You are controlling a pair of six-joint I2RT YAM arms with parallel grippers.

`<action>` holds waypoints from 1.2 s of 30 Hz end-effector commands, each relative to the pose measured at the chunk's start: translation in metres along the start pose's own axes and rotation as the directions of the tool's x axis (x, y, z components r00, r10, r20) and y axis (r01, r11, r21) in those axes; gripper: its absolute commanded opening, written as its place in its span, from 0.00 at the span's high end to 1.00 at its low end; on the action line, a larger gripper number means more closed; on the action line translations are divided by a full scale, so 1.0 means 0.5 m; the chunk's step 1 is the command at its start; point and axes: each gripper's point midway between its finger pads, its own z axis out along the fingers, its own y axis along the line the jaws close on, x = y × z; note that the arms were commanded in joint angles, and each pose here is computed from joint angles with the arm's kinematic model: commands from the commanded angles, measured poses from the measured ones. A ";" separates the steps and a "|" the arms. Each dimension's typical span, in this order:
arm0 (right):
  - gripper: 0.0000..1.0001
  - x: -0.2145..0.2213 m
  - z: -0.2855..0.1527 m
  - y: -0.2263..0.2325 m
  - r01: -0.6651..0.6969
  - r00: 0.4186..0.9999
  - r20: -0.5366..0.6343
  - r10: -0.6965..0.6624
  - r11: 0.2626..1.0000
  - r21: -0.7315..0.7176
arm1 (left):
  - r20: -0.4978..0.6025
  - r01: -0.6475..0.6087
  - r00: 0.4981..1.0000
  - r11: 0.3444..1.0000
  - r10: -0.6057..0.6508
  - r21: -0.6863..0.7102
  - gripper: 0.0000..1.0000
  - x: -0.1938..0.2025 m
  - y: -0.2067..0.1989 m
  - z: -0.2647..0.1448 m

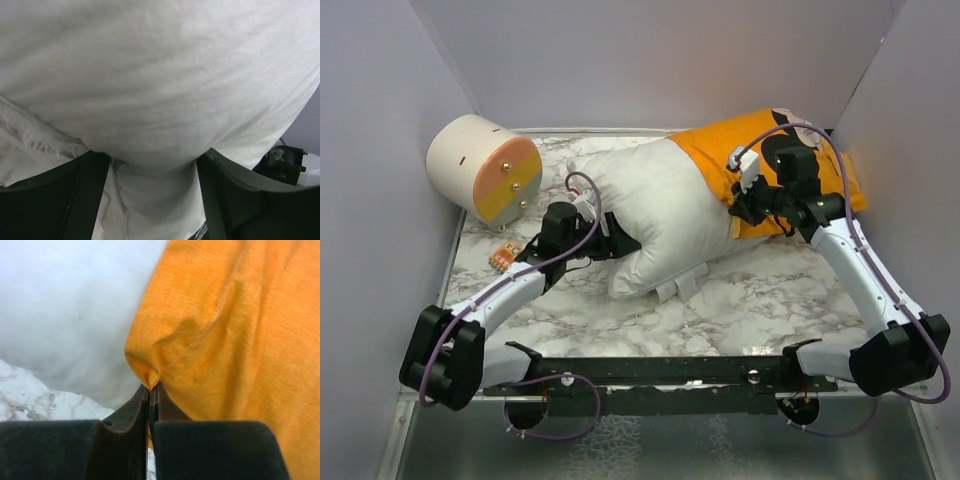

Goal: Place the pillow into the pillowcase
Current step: Stuff the pillow into the pillowcase.

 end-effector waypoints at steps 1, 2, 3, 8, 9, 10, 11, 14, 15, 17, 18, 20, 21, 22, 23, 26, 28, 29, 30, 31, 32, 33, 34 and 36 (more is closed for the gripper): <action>0.99 -0.075 -0.026 0.093 0.032 0.990 0.144 0.007 0.964 -0.265 | 0.018 -0.046 0.999 0.991 0.045 0.123 0.36 -0.038 -0.056 0.022; 0.99 -0.100 -0.032 0.111 0.036 0.984 0.176 0.024 0.944 -0.329 | 0.009 -0.042 0.999 0.989 0.041 0.140 0.41 -0.039 -0.061 0.030; 0.99 -0.114 -0.032 0.133 0.030 0.980 0.191 0.054 0.911 -0.411 | 0.002 -0.042 0.999 0.986 0.042 0.160 0.49 -0.040 -0.069 0.039; 0.99 -0.291 -0.038 0.194 0.135 0.954 0.294 0.061 0.788 -0.600 | -0.028 -0.085 0.995 0.961 0.096 0.263 0.76 -0.050 -0.140 0.099; 0.99 -0.327 -0.042 0.212 0.164 0.946 0.319 0.058 0.763 -0.626 | -0.022 -0.098 0.994 0.956 0.109 0.278 0.78 -0.056 -0.157 0.109; 0.99 -0.354 -0.046 0.233 0.186 0.940 0.336 0.061 0.732 -0.655 | -0.012 -0.113 0.992 0.950 0.122 0.290 0.80 -0.062 -0.173 0.117; 1.00 -0.371 -0.046 0.251 0.199 0.937 0.343 0.068 0.703 -0.682 | 0.006 -0.127 0.991 0.946 0.131 0.299 0.80 -0.070 -0.186 0.122; 0.99 -0.360 -0.028 0.281 0.193 0.942 0.324 0.083 0.658 -0.728 | 0.052 -0.148 0.989 0.944 0.139 0.293 0.81 -0.091 -0.197 0.126; 0.99 -0.339 -0.012 0.276 0.177 0.949 0.306 0.075 0.677 -0.715 | 0.065 -0.155 0.988 0.949 0.142 0.275 0.81 -0.094 -0.191 0.126; 0.99 -0.283 0.020 0.251 0.134 0.963 0.263 0.057 0.746 -0.653 | 0.084 -0.164 0.985 0.958 0.148 0.234 0.81 -0.095 -0.168 0.125; 0.99 -0.251 0.029 0.234 0.106 0.967 0.244 0.067 0.769 -0.631 | 0.085 -0.161 0.986 0.962 0.146 0.218 0.81 -0.090 -0.154 0.125; 0.99 -0.194 0.033 0.197 0.054 0.972 0.215 0.092 0.806 -0.590 | 0.070 -0.143 0.989 0.971 0.131 0.192 0.78 -0.076 -0.124 0.124; 0.99 -0.168 0.033 0.182 0.039 0.974 0.205 0.096 0.821 -0.570 | 0.058 -0.131 0.991 0.974 0.122 0.182 0.75 -0.067 -0.110 0.123; 0.99 -0.145 0.032 0.168 0.028 0.976 0.197 0.095 0.837 -0.546 | 0.045 -0.121 0.992 0.977 0.114 0.177 0.73 -0.058 -0.098 0.120; 0.96 -0.123 0.031 0.160 0.023 0.978 0.188 0.091 0.849 -0.528 | 0.034 -0.110 0.994 0.979 0.106 0.171 0.71 -0.051 -0.088 0.116; 0.76 -0.087 0.015 0.160 0.036 0.976 0.200 0.081 0.853 -0.521 | 0.010 -0.093 0.996 0.985 0.093 0.143 0.58 -0.032 -0.068 0.097; 0.59 -0.094 -0.022 0.173 0.058 0.962 0.250 0.108 0.815 -0.577 | 0.023 -0.108 0.994 0.986 0.105 0.128 0.47 -0.030 -0.072 0.070; 0.52 -0.104 -0.048 0.176 0.075 0.950 0.286 0.128 0.792 -0.606 | 0.027 -0.117 0.993 0.986 0.114 0.119 0.41 -0.028 -0.073 0.056; 0.44 -0.116 -0.077 0.177 0.094 0.934 0.324 0.153 0.767 -0.635 | 0.032 -0.128 0.992 0.986 0.125 0.109 0.36 -0.025 -0.073 0.042; 0.37 -0.128 -0.106 0.175 0.118 0.915 0.363 0.173 0.748 -0.653 | 0.036 -0.139 0.990 0.986 0.136 0.093 0.30 -0.022 -0.071 0.028; 0.31 -0.136 -0.132 0.165 0.132 0.897 0.397 0.193 0.742 -0.658 | 0.042 -0.149 0.988 0.986 0.146 0.078 0.26 -0.019 -0.070 0.013; 0.27 -0.140 -0.153 0.153 0.142 0.880 0.427 0.210 0.741 -0.656 | 0.053 -0.157 0.987 0.985 0.154 0.067 0.22 -0.017 -0.069 -0.003; 0.26 -0.140 -0.170 0.138 0.141 0.865 0.450 0.223 0.752 -0.644 | 0.065 -0.160 0.986 0.985 0.156 0.061 0.18 -0.016 -0.070 -0.019; 0.25 -0.129 -0.192 0.107 0.123 0.844 0.478 0.242 0.781 -0.613 | 0.101 -0.153 0.984 0.986 0.146 0.066 0.14 -0.016 -0.075 -0.052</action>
